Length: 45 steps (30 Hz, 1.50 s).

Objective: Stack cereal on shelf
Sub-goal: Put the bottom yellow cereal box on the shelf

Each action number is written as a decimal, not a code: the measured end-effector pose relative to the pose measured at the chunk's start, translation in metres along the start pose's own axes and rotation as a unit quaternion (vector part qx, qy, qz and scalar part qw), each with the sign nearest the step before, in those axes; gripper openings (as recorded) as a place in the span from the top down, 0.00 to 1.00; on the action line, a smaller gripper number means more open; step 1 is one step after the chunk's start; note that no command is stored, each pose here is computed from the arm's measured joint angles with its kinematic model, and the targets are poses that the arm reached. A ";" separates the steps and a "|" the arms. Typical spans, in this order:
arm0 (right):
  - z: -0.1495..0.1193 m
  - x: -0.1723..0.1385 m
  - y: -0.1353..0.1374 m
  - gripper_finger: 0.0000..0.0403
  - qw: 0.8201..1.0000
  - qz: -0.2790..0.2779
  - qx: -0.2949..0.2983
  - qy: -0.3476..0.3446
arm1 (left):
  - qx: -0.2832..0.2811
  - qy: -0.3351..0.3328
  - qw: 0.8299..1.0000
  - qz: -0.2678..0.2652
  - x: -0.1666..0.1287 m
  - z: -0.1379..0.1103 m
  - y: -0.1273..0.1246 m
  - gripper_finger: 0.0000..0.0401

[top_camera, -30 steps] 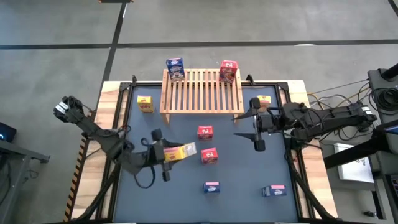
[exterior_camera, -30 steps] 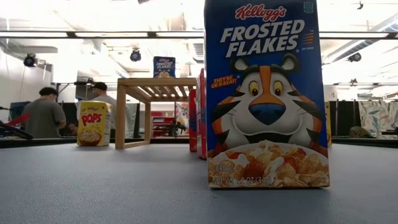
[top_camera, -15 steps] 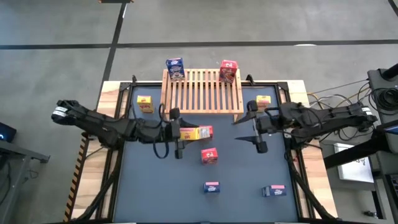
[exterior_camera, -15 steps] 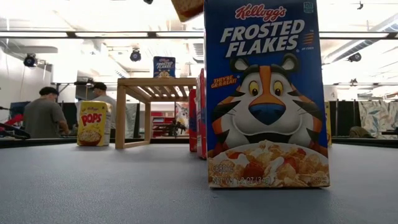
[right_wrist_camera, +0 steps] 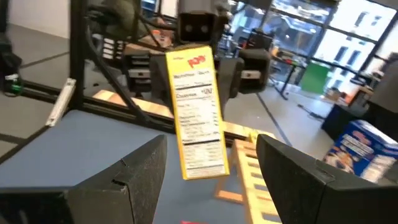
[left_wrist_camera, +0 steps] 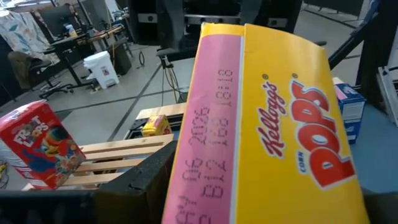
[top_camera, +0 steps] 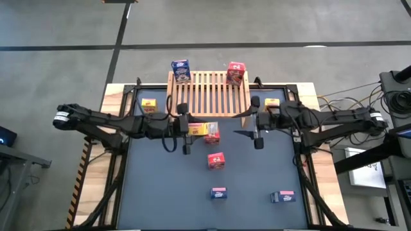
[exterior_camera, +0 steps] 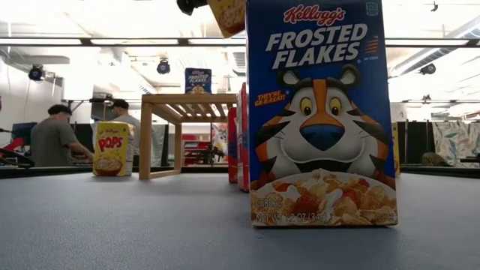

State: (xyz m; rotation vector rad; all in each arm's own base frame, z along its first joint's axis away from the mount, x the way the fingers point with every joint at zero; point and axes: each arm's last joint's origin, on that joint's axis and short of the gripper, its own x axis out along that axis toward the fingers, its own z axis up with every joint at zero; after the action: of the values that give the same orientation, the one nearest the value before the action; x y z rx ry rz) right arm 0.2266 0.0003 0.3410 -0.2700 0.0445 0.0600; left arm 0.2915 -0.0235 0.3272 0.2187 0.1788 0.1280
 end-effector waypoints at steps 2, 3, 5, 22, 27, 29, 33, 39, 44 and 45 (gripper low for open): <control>-0.003 0.002 -0.003 0.41 1.000 0.001 0.001 0.004 | 0.000 0.001 1.000 0.004 0.001 -0.001 0.004 0.52; -0.004 0.003 -0.005 0.41 1.000 -0.001 0.002 0.008 | 0.000 0.002 1.000 0.008 0.001 -0.001 0.006 0.52; -0.007 0.006 -0.008 0.41 1.000 -0.005 0.002 0.012 | -0.001 0.004 1.000 0.015 0.002 -0.002 0.011 0.52; -0.032 0.023 -0.050 0.41 1.000 0.001 0.008 0.005 | 0.006 0.014 0.999 0.047 0.007 -0.008 0.037 0.52; -0.036 0.026 -0.056 0.41 1.000 0.007 0.008 0.002 | 0.006 0.016 0.999 0.052 0.008 -0.010 0.044 0.52; -0.038 0.028 -0.057 0.41 1.000 0.011 0.008 0.000 | 0.005 0.015 0.999 0.051 0.008 -0.010 0.045 0.52; -0.044 0.034 -0.057 0.41 1.000 0.013 0.006 0.011 | 0.005 0.013 0.999 0.050 0.008 -0.010 0.045 0.52; -0.048 0.038 -0.057 0.41 1.000 0.014 0.006 0.014 | -0.006 0.004 0.999 0.052 0.008 -0.008 0.045 0.52; -0.044 0.037 -0.058 0.41 1.000 0.009 0.005 -0.002 | -0.016 0.004 0.998 0.052 0.008 -0.008 0.045 0.52; -0.043 0.037 -0.059 0.41 1.000 0.008 0.008 -0.005 | -0.018 0.004 0.998 0.052 0.008 -0.008 0.045 0.52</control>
State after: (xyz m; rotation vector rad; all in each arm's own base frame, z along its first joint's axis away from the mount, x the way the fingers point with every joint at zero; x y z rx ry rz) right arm 0.2653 -0.0656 0.3133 -0.2526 0.0374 0.0758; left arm 0.2926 0.0231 0.3284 0.1913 0.1734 0.2361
